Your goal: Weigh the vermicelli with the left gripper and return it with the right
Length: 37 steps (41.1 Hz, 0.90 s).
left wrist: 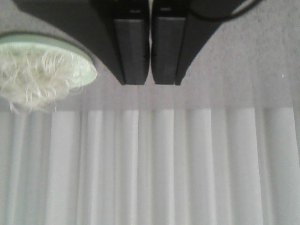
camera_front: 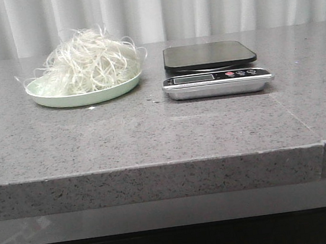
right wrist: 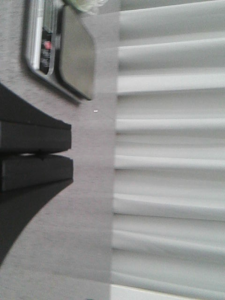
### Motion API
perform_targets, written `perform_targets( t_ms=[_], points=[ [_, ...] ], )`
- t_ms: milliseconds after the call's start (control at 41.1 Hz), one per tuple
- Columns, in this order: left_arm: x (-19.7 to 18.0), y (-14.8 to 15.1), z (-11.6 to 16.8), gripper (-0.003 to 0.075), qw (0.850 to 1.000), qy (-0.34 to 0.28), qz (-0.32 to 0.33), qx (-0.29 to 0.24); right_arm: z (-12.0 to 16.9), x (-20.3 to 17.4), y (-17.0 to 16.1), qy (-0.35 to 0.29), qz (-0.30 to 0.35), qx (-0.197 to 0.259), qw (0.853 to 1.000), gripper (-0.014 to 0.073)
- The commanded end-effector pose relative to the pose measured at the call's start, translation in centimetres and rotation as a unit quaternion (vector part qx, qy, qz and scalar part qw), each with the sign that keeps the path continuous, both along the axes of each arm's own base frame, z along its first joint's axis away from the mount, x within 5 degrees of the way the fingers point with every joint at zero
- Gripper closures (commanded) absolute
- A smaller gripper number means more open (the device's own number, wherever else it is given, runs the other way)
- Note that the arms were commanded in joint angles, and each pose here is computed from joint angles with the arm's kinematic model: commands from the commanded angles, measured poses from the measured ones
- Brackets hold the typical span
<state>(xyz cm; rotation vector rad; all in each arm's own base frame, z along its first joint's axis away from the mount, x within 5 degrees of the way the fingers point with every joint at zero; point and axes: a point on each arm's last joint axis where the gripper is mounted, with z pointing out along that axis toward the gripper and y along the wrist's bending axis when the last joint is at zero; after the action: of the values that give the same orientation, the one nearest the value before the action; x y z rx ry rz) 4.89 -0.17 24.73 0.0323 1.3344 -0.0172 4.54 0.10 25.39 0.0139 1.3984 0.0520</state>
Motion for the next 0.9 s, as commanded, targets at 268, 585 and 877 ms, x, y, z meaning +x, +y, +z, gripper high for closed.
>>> perform_targets(
  t_ms=[268,585,877],
  points=[
    [-4.5,0.2,13.1,0.0575,0.994,-0.113,0.0,-0.011,11.9,-2.5,0.0,-0.061,0.0,0.002,0.998,0.0427],
    [-0.8,0.1,17.3,0.0575,0.999,0.036,0.005,-0.007,15.3,1.0,0.1,0.078,0.003,-0.002,0.997,0.0427],
    [3.7,0.0,14.9,0.0575,0.983,0.186,0.008,-0.003,11.8,5.4,0.2,0.214,0.004,-0.004,0.977,0.0427]
  ],
)
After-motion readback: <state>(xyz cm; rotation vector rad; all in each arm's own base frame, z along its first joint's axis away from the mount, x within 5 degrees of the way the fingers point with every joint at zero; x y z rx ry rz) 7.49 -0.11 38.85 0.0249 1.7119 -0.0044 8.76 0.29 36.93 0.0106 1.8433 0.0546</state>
